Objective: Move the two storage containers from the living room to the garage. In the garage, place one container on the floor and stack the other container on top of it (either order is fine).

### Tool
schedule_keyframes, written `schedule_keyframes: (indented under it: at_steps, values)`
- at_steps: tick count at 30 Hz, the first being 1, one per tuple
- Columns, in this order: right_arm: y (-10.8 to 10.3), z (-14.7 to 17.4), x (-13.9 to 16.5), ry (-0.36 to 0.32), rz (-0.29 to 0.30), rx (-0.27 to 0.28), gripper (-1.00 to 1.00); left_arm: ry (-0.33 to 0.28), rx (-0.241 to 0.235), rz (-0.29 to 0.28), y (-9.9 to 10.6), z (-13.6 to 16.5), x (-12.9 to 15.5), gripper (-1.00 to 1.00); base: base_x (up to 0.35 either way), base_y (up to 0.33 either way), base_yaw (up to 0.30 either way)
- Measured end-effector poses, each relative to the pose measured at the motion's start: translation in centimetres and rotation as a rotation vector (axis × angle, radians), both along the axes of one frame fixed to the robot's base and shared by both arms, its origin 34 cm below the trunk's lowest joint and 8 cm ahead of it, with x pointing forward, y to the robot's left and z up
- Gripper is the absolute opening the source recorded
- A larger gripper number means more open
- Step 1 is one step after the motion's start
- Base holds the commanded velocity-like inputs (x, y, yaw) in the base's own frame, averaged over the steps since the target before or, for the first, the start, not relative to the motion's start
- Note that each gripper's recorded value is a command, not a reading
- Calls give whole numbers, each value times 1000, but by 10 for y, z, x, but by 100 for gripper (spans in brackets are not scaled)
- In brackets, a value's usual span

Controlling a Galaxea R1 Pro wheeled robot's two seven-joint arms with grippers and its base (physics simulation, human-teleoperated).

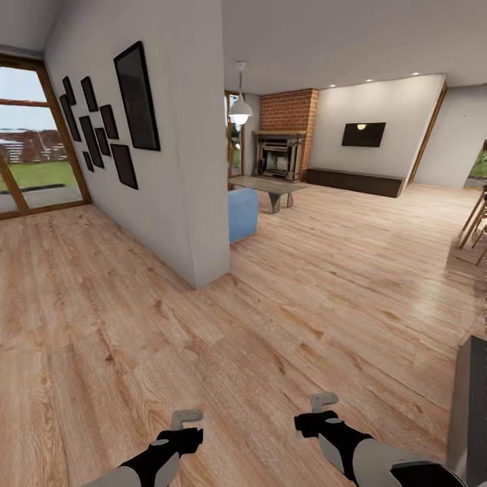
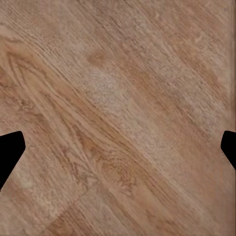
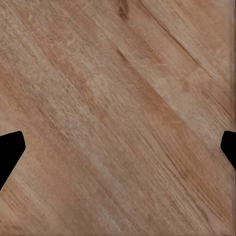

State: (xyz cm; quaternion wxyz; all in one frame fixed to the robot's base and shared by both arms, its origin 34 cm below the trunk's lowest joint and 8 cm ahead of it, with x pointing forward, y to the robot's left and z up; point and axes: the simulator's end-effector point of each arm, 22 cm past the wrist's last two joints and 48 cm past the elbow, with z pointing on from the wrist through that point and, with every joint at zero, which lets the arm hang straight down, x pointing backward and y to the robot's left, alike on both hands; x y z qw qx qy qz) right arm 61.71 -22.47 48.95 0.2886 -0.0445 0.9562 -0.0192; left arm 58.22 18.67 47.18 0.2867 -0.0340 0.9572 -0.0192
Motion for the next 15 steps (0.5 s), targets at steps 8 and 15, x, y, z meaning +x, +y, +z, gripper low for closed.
schedule_keyframes:
  at_steps: [8, 15]
  values:
    - [0, 0, 0, 0, 0, 0, 100, -1, 0, 0, 0, 0, 0, 100, 345, 0, -252]
    - [0, 0, 0, 0, 0, 0, 100, 0, 0, 0, 0, 0, 0, 100, 345, 0, -231]
